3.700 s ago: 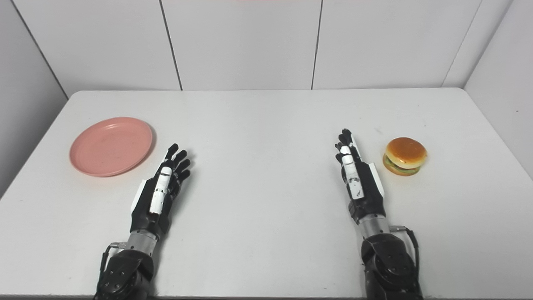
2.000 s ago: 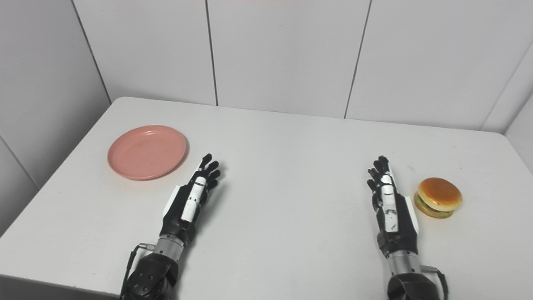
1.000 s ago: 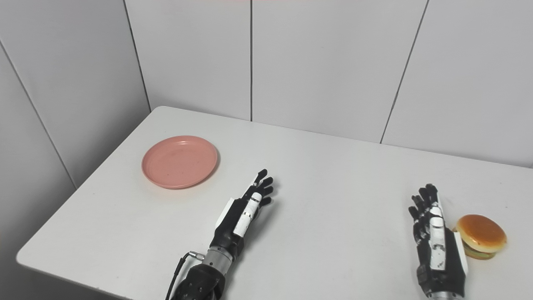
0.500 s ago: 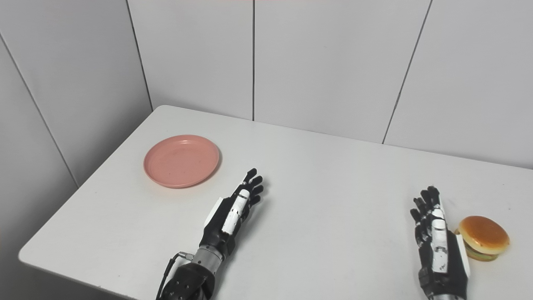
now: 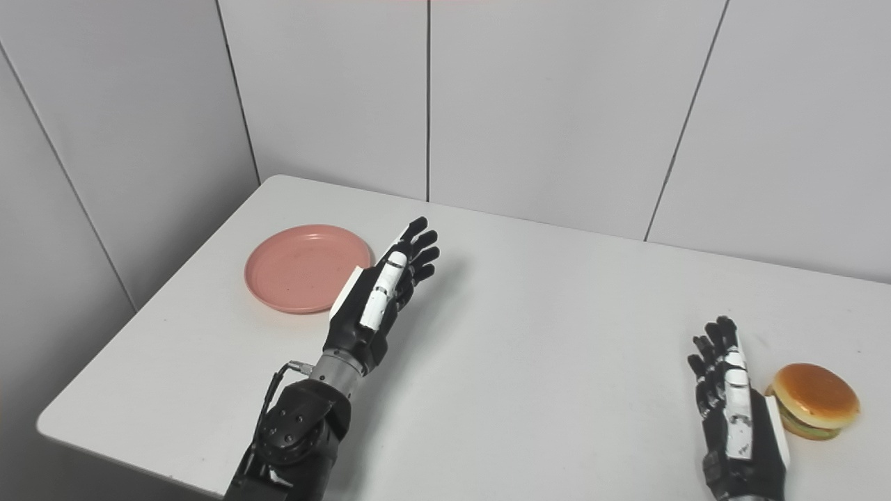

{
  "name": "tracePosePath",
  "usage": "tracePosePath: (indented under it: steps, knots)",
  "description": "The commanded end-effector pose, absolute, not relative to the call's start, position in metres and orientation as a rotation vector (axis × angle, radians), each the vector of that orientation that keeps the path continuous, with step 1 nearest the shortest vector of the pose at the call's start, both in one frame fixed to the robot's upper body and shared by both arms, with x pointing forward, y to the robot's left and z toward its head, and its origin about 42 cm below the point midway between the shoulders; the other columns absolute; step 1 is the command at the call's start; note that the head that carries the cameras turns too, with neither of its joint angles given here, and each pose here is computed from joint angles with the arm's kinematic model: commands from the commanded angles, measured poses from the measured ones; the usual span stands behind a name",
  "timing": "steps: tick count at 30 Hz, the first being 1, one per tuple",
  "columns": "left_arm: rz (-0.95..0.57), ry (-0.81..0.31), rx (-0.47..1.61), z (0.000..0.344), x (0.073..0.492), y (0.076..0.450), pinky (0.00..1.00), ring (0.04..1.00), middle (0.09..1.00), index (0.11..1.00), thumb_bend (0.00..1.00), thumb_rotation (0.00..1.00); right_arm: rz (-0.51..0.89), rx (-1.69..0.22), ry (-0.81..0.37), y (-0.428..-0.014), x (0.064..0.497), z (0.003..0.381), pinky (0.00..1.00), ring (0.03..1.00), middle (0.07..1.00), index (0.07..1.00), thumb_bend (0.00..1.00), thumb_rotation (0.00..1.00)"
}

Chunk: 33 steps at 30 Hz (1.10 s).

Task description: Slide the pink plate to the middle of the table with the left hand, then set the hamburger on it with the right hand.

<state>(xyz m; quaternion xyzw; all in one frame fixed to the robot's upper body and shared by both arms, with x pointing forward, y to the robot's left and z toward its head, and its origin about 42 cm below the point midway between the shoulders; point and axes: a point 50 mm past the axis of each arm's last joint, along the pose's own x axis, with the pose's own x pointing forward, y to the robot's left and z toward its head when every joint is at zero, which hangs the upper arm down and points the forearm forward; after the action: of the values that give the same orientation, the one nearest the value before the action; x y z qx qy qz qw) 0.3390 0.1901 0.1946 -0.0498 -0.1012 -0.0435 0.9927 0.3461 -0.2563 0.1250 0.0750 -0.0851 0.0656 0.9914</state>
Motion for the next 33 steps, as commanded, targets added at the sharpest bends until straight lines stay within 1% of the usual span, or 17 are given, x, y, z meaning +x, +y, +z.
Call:
tracePosePath:
  steps: [1, 11, 16, 19, 26, 29, 33]
  knots:
    - [-0.1, -0.297, -0.1, 0.225, 0.349, 0.192, 0.93, 0.916, 0.929, 0.916, 0.44, 1.0, 0.119, 0.173, -0.11, -0.256, 0.335, 0.108, 1.0, 1.0, 1.0, 1.0, 0.19, 1.0]
    - [-0.032, -0.356, -0.087, 0.25, 0.364, 0.219, 0.94, 0.935, 0.945, 0.931, 0.44, 1.0, 0.112, 0.179, -0.101, -0.257, 0.335, 0.108, 1.0, 1.0, 1.0, 1.0, 0.19, 1.0]
    - [0.023, -0.371, -0.072, 0.263, 0.376, 0.241, 0.93, 0.929, 0.94, 0.928, 0.43, 1.0, 0.11, 0.167, -0.107, -0.258, 0.334, 0.109, 1.0, 1.0, 1.0, 1.0, 0.2, 1.0]
    - [0.051, -0.377, -0.063, 0.267, 0.381, 0.252, 0.92, 0.926, 0.936, 0.923, 0.43, 1.0, 0.115, 0.162, -0.102, -0.259, 0.334, 0.109, 1.0, 1.0, 1.0, 1.0, 0.2, 1.0]
    - [0.107, -0.382, -0.055, 0.272, 0.393, 0.287, 0.91, 0.928, 0.941, 0.926, 0.42, 1.0, 0.109, 0.168, -0.108, -0.261, 0.333, 0.111, 1.0, 1.0, 1.0, 1.0, 0.17, 1.0]
    - [0.144, -0.382, -0.062, 0.274, 0.397, 0.302, 0.92, 0.926, 0.936, 0.921, 0.42, 1.0, 0.11, 0.16, -0.108, -0.262, 0.334, 0.112, 1.0, 1.0, 1.0, 1.0, 0.18, 1.0]
    - [0.18, -0.388, -0.072, 0.277, 0.4, 0.32, 0.94, 0.934, 0.939, 0.92, 0.42, 1.0, 0.106, 0.163, -0.111, -0.261, 0.333, 0.111, 1.0, 1.0, 1.0, 1.0, 0.17, 1.0]
